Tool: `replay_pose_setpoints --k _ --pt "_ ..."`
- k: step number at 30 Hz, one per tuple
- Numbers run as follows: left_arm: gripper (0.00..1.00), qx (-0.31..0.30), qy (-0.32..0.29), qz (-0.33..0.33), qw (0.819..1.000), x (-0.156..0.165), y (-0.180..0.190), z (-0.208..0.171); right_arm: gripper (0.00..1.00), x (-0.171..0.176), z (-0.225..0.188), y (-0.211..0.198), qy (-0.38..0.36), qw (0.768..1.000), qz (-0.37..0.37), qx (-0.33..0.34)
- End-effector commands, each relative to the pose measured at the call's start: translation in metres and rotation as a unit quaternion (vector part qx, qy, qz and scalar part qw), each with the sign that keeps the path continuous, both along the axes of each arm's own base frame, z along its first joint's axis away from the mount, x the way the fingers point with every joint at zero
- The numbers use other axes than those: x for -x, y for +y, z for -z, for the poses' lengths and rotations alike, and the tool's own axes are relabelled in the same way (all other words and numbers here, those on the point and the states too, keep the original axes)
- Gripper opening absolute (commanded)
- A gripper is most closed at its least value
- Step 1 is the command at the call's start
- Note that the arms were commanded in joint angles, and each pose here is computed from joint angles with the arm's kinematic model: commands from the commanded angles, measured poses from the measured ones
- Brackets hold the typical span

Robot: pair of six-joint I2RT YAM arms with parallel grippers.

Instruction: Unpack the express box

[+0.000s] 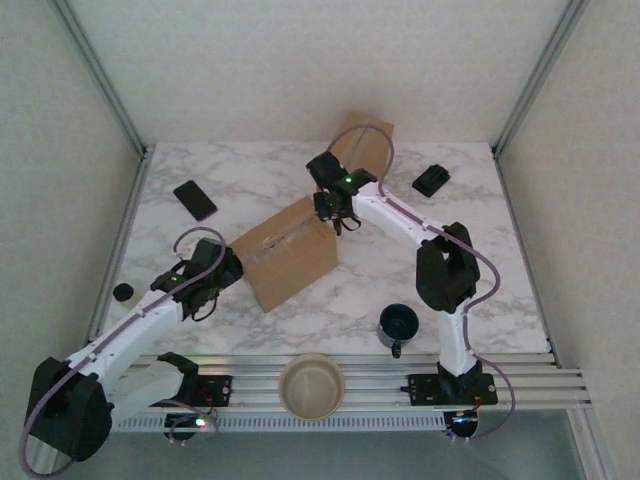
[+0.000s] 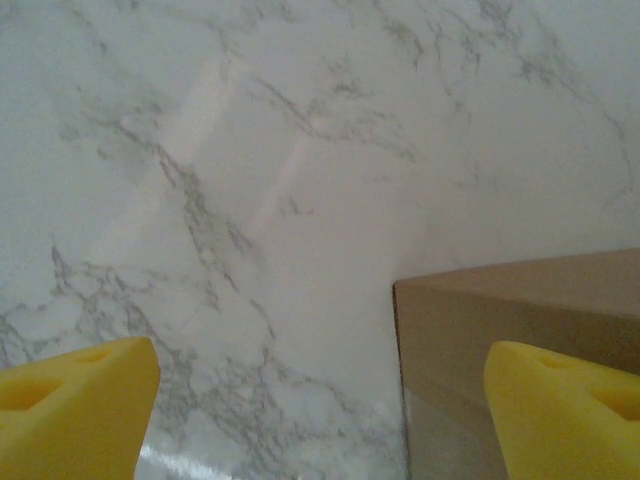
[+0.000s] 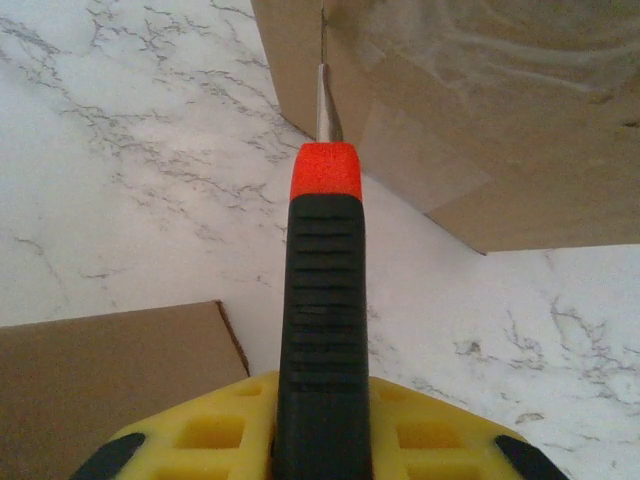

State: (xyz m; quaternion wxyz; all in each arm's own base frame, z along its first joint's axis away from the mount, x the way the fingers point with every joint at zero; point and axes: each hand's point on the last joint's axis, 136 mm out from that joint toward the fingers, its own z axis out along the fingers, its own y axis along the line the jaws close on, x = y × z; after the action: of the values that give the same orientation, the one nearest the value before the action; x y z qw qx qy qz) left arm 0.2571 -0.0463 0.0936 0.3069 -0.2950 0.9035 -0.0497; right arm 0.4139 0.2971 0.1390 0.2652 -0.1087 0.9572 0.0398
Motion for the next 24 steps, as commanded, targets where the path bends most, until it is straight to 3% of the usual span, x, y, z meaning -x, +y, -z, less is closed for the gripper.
replay_pose_setpoints --k 1,6,11,15,19,24 --pt "0.87 0.047 0.013 0.064 0.997 0.011 -0.034 -0.012 0.0 0.035 -0.018 0.037 0.004 0.998 -0.049 -0.043" --pt "0.89 0.015 0.014 0.054 0.998 0.02 -0.018 -0.048 0.0 0.046 -0.051 -0.003 -0.035 0.998 -0.027 -0.033" --pt "0.88 0.017 -0.038 0.037 0.998 0.024 -0.007 -0.1 0.0 0.066 -0.082 -0.046 -0.075 0.997 -0.008 -0.002" --pt "0.89 0.006 -0.067 0.03 0.997 0.018 -0.002 -0.126 0.0 0.085 -0.083 -0.077 -0.083 0.996 0.01 0.02" --pt "0.87 0.02 -0.058 0.053 0.997 0.001 -0.02 -0.114 0.0 0.091 -0.069 -0.089 -0.069 0.997 0.027 0.002" --pt "0.84 0.045 -0.039 0.062 0.996 -0.012 -0.037 -0.071 0.0 0.096 -0.043 -0.077 -0.039 0.999 0.026 -0.027"
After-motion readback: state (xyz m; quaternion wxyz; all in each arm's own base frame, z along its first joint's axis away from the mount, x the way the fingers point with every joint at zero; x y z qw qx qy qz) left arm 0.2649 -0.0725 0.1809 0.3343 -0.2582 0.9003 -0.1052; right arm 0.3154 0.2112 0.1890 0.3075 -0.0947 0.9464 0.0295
